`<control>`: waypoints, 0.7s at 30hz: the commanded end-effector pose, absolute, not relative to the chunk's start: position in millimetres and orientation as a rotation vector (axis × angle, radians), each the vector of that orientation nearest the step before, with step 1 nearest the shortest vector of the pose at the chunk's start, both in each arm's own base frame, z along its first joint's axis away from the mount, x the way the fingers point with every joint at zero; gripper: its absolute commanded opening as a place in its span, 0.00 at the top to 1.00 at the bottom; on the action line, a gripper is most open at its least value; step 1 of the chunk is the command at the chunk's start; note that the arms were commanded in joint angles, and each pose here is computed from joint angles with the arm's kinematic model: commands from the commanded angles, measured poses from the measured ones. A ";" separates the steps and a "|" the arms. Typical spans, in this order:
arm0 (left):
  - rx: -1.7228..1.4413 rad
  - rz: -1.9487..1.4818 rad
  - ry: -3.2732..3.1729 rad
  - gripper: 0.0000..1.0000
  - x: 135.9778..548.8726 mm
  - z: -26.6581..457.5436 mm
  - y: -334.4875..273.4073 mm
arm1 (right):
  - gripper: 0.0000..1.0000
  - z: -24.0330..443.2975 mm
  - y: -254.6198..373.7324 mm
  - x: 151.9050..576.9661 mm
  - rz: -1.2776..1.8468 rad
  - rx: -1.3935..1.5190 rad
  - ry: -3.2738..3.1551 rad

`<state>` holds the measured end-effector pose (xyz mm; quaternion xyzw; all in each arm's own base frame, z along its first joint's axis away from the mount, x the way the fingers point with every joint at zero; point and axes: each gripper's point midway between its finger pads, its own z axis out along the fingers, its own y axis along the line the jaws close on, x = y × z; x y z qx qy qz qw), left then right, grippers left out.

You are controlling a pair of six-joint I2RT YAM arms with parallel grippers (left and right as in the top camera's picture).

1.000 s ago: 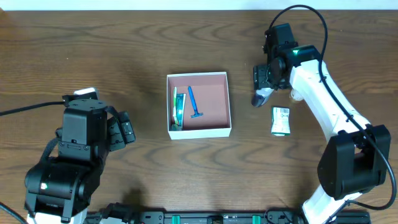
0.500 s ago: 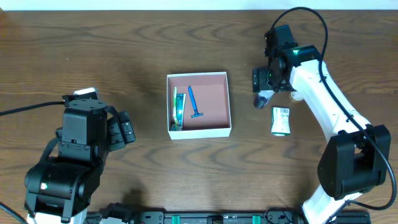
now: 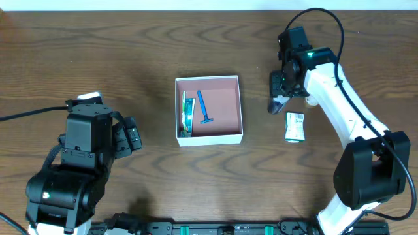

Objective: Pack container
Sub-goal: 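Grasp the soap pump bottle with the right gripper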

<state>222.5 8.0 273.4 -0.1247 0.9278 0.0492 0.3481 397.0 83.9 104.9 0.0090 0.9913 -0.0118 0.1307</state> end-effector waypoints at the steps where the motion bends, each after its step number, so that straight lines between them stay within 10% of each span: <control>1: -0.335 0.149 2.389 0.02 222.3 278.4 12.5 | 0.41 101.0 82.9 397.6 -0.056 0.026 2.875; 7: -0.335 0.149 2.389 0.02 222.3 278.4 12.5 | 0.08 102.3 84.0 401.8 -0.061 -0.058 2.855; 21: -0.335 0.149 2.389 0.02 222.3 278.4 12.5 | 0.07 113.9 95.6 403.6 -0.063 -0.736 2.740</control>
